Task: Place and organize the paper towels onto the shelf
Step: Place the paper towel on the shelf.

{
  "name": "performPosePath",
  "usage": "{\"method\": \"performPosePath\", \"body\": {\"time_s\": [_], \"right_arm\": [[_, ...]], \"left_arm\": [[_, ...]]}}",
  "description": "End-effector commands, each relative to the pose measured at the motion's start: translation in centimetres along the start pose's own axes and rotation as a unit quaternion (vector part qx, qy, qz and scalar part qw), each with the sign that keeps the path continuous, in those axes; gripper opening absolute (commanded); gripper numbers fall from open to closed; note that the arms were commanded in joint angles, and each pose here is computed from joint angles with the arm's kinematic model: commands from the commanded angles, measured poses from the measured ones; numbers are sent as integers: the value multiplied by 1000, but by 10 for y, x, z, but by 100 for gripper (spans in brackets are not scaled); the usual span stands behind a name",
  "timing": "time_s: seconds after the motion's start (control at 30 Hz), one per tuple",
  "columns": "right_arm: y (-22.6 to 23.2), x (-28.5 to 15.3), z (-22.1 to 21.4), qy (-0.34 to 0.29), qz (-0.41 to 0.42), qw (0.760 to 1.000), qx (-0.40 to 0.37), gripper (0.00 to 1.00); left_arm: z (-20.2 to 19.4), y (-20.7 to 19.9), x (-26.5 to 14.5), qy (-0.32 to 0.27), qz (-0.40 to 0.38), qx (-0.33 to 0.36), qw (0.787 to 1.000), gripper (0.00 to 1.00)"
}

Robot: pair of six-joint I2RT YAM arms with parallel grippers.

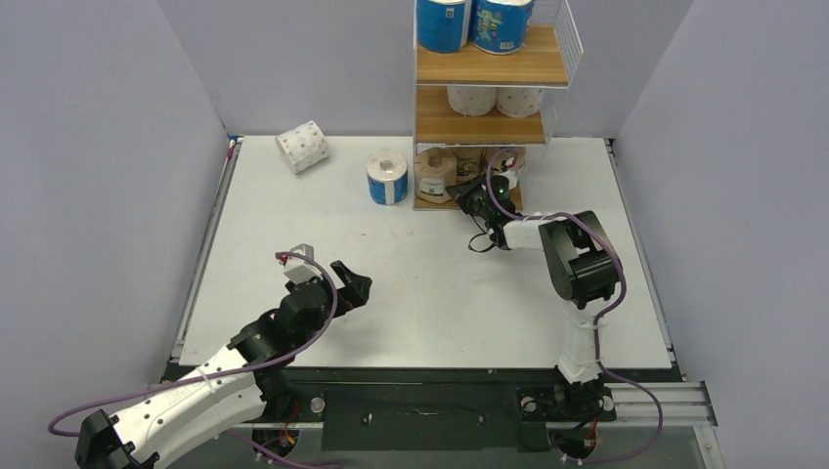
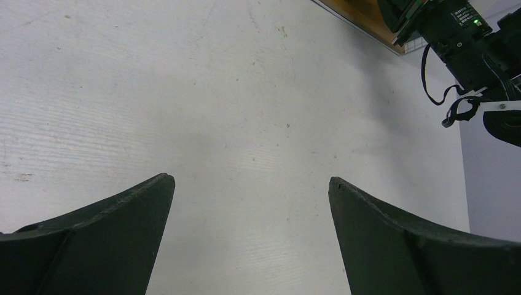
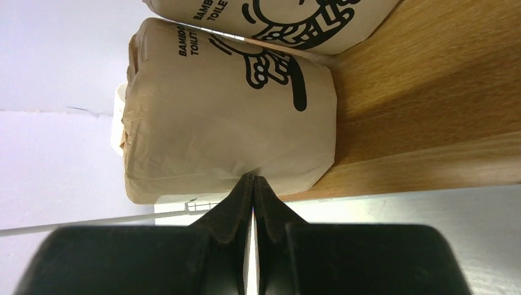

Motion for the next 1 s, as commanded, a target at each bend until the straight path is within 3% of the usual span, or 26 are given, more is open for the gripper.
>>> {"method": "performPosePath", "body": {"time_s": [0.0, 0.97], "right_arm": [[22, 9, 4, -10, 29, 1000, 2, 0], [20, 24, 0, -6, 27, 1000, 11, 0]], "left_arm": [[8, -3, 1, -16, -3, -11, 1000, 96], [7, -1, 2, -16, 4, -8, 1000, 96]]}}
Point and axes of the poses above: each gripper's point midway between its finger pads, its own x axis out along the fingers, its own y axis along the line the jaws close on, z = x × y, the point moved 1 cm from there along -x, back along the fingers, and after that the axes turned 1 degree about x, right-handed, at the moved point
